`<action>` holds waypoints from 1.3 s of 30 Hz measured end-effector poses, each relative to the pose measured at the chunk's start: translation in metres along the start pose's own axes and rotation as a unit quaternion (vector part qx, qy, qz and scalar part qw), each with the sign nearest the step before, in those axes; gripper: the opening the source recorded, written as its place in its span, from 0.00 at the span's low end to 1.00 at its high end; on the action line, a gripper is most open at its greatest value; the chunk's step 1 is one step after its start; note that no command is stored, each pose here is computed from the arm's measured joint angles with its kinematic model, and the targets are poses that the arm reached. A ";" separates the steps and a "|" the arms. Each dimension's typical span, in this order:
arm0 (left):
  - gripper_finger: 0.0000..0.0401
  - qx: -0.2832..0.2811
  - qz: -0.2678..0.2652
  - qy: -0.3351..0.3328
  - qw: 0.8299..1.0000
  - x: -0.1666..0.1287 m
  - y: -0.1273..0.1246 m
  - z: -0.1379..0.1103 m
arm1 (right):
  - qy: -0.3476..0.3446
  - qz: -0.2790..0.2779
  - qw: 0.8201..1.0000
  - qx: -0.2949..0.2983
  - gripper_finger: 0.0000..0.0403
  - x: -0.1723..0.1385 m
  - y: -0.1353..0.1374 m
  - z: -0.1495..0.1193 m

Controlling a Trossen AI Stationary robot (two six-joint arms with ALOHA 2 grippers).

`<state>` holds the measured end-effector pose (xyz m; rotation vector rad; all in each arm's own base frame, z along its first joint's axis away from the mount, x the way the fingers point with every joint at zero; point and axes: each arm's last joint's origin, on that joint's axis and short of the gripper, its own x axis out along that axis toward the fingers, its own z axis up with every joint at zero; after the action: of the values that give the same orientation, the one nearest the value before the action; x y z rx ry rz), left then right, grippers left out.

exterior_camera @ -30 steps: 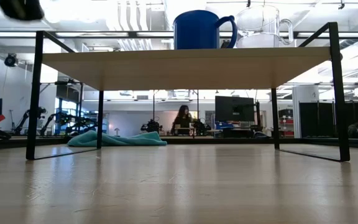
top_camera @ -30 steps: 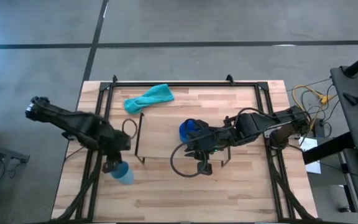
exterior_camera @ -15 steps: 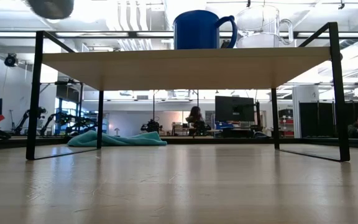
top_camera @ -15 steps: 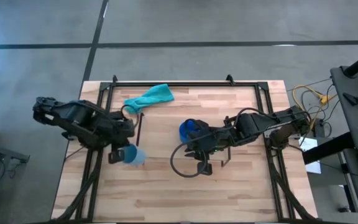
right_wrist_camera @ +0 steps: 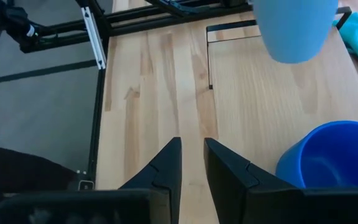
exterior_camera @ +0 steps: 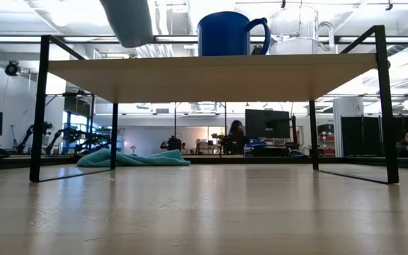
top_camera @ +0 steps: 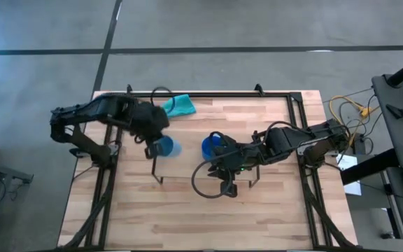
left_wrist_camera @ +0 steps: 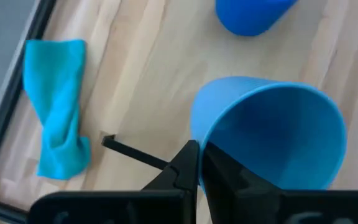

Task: Stack small to large cups/mugs on shelf
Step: Put the light blue cup on the shelf

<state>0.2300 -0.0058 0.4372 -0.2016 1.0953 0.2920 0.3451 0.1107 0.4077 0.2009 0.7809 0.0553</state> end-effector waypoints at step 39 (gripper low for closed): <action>0.00 0.041 -0.102 0.103 0.989 0.060 0.026 0.036 | 0.002 -0.001 1.000 -0.001 0.15 0.000 0.000 0.000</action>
<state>0.2776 0.0376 0.3995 -0.2722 1.2781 0.0430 0.3449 0.1105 0.4073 0.1985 0.7854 0.0549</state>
